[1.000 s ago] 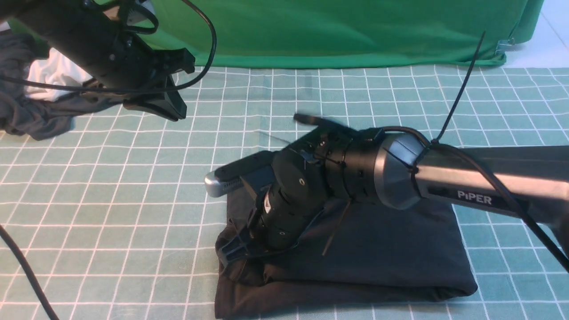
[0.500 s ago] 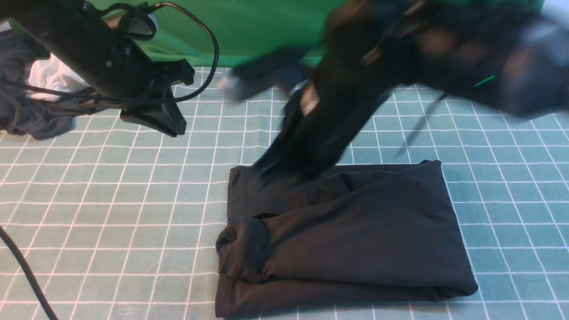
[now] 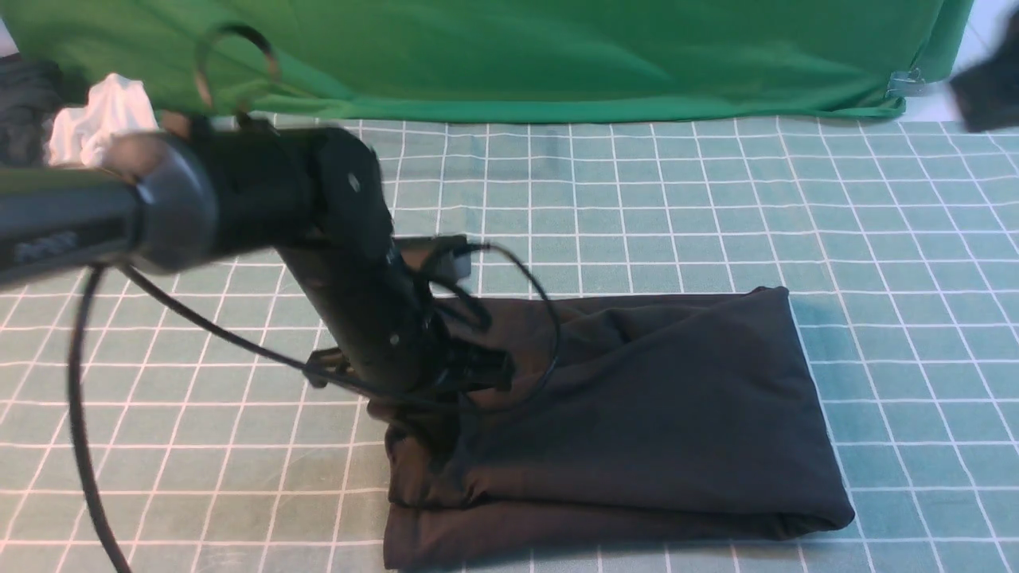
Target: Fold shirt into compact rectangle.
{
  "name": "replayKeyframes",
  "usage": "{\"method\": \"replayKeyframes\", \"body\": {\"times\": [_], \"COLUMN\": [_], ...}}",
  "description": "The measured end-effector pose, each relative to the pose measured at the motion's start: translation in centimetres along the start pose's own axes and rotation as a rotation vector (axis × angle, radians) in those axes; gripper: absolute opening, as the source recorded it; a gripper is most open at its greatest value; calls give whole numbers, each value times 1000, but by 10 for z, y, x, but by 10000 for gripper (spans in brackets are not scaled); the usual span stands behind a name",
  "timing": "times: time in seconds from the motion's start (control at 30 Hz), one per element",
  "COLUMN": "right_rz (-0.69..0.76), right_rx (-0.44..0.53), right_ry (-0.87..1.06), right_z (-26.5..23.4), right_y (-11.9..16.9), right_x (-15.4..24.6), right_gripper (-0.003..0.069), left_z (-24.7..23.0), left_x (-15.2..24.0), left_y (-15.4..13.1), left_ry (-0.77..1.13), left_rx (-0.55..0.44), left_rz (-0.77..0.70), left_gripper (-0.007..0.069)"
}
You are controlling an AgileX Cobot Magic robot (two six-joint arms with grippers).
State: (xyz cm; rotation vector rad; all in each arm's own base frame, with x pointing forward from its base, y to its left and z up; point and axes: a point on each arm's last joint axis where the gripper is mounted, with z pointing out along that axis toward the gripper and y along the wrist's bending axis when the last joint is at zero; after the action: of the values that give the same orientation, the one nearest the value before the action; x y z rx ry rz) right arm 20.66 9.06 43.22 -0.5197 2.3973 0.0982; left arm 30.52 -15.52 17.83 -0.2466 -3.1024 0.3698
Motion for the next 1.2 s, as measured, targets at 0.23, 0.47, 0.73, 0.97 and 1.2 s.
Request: {"method": "replayKeyframes", "body": {"times": [0.23,0.47,0.73,0.97,1.2], "right_rz": [21,4,2,-16,-36], "right_rx": [20,33,45,44,29], "right_ry": [-138,-377,-562,-812,-935], "right_z": [-56,-130,-147,-78,-12], "right_y": [-8,-11,-10,-2,5], "right_x": [33,81,165,207,215], "right_gripper": [22,22,22,22,22], "left_z": [16,-47,-131,-139,-139], "left_x": [-2,-9,5,10,10], "left_y": [6,-4,-18,-19,-18], "left_ry": [31,-131,-377,-394,-393], "left_rx": [-64,-106,-64,-60,-61], "left_rz": [-15,53,100,103,105], "left_gripper": [15,15,15,15,15]}}
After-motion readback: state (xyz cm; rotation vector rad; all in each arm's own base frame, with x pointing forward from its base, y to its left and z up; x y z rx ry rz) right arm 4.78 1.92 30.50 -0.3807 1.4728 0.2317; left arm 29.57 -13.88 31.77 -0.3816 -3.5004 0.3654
